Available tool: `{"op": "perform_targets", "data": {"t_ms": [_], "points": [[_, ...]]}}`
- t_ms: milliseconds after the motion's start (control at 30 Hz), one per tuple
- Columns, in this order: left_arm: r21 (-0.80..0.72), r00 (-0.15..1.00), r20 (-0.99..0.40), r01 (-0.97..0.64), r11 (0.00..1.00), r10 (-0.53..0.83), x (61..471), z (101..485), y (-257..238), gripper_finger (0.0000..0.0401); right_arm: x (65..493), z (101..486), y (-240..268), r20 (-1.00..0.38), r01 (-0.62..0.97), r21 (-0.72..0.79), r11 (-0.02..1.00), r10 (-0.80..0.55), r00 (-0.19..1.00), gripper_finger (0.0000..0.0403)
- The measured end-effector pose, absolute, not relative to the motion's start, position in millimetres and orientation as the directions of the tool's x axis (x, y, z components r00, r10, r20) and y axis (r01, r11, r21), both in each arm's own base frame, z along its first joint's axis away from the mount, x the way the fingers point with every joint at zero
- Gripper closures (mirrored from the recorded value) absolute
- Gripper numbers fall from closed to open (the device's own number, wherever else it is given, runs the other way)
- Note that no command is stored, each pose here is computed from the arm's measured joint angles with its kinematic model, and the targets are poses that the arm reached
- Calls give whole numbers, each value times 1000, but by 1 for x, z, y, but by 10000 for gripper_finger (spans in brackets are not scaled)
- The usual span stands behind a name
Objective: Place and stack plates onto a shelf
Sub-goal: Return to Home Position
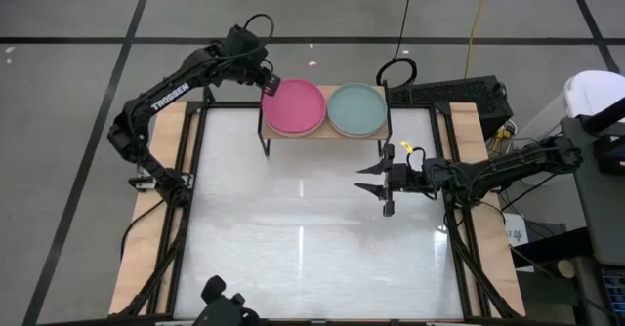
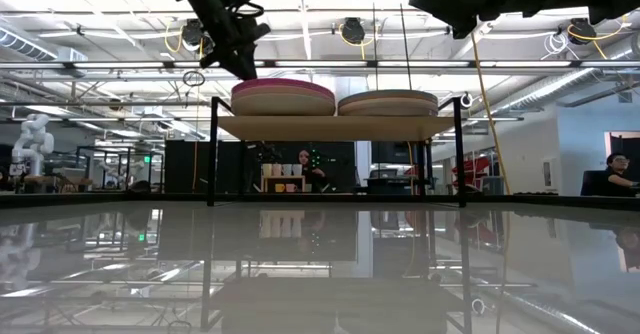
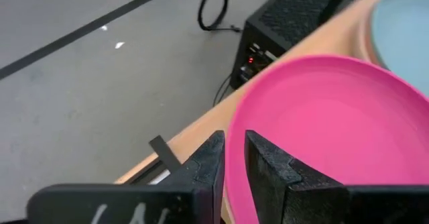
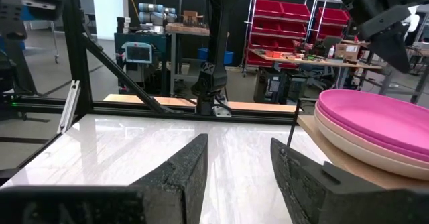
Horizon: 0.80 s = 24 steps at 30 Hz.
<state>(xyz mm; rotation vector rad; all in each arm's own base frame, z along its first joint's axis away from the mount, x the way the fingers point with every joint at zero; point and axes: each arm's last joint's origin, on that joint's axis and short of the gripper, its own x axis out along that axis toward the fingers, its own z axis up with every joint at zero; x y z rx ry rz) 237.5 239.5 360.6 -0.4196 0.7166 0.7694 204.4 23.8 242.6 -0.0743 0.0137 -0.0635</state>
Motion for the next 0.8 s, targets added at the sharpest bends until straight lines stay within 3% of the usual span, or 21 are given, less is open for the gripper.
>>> {"op": "perform_targets", "data": {"t_ms": [233, 567, 800], "points": [[-82, 534, -715, -705, 705, 451, 241, 362, 234, 330, 204, 243, 24, -11, 65, -75, 995, -66, 998, 259], [-103, 605, -668, -652, 752, 433, 231, 382, 221, 216, 204, 243, 24, -12, 66, -79, 995, -67, 998, 259], [-112, 734, -559, -528, 842, 386, 203, 424, 179, 204, 200, 244, 23, -25, 61, -71, 996, -63, 998, 259]]}}
